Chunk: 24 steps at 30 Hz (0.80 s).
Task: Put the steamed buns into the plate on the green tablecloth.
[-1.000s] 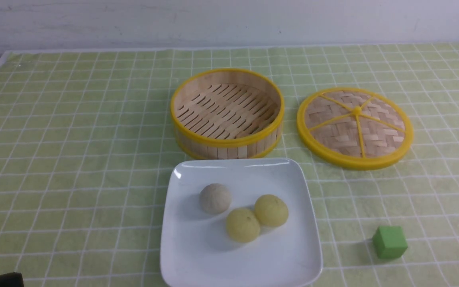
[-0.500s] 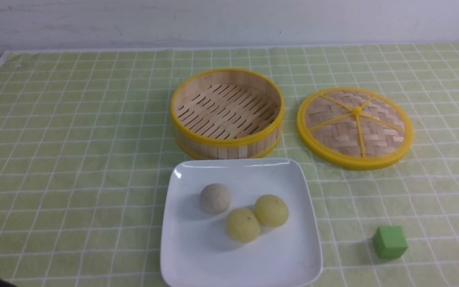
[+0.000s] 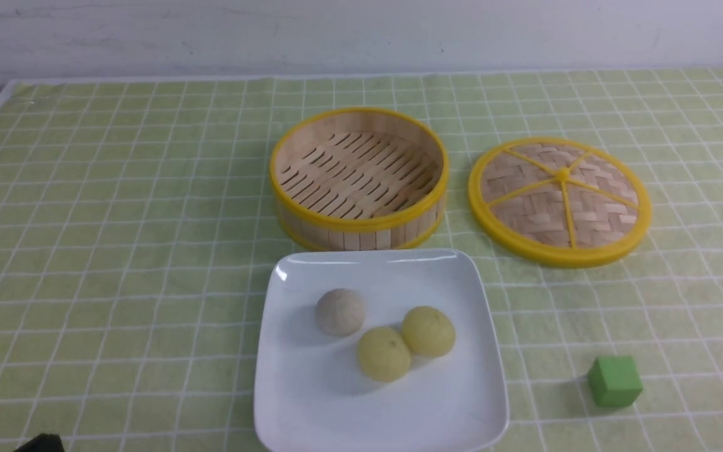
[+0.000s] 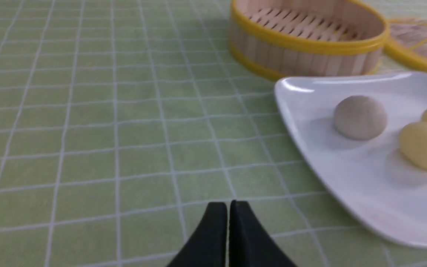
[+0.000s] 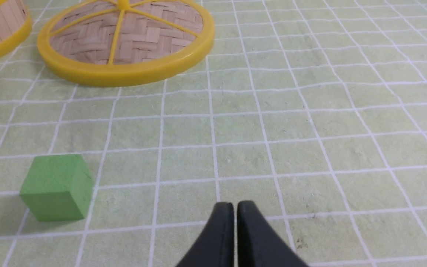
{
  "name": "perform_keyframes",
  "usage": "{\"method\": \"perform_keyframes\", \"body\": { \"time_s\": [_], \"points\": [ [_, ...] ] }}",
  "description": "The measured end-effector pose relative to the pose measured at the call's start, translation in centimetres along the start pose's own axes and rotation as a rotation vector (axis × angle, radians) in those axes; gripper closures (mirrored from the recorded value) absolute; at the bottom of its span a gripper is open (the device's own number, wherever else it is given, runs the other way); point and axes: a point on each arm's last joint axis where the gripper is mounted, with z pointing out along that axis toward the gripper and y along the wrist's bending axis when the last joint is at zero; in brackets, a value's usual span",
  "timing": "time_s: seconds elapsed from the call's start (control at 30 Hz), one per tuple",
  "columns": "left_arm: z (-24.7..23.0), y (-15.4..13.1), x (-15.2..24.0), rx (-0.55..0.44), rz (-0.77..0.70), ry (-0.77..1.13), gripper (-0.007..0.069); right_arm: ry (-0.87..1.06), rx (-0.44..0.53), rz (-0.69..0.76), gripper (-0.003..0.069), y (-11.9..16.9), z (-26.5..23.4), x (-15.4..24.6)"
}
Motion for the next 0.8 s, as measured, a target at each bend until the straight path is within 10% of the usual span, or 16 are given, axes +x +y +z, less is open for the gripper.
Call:
{"method": "perform_keyframes", "body": {
  "time_s": [0.27,0.8],
  "points": [
    [0.16,0.88,0.79,-0.180,-0.006,0.016,0.0577,0.000,0.000,0.000,0.0619,0.00,0.00,0.00],
    [0.13,1.04,0.77,-0.200,-0.016,0.013,0.0559,0.000,0.000,0.000,0.0603,0.00,0.00,0.00]
  ]
}}
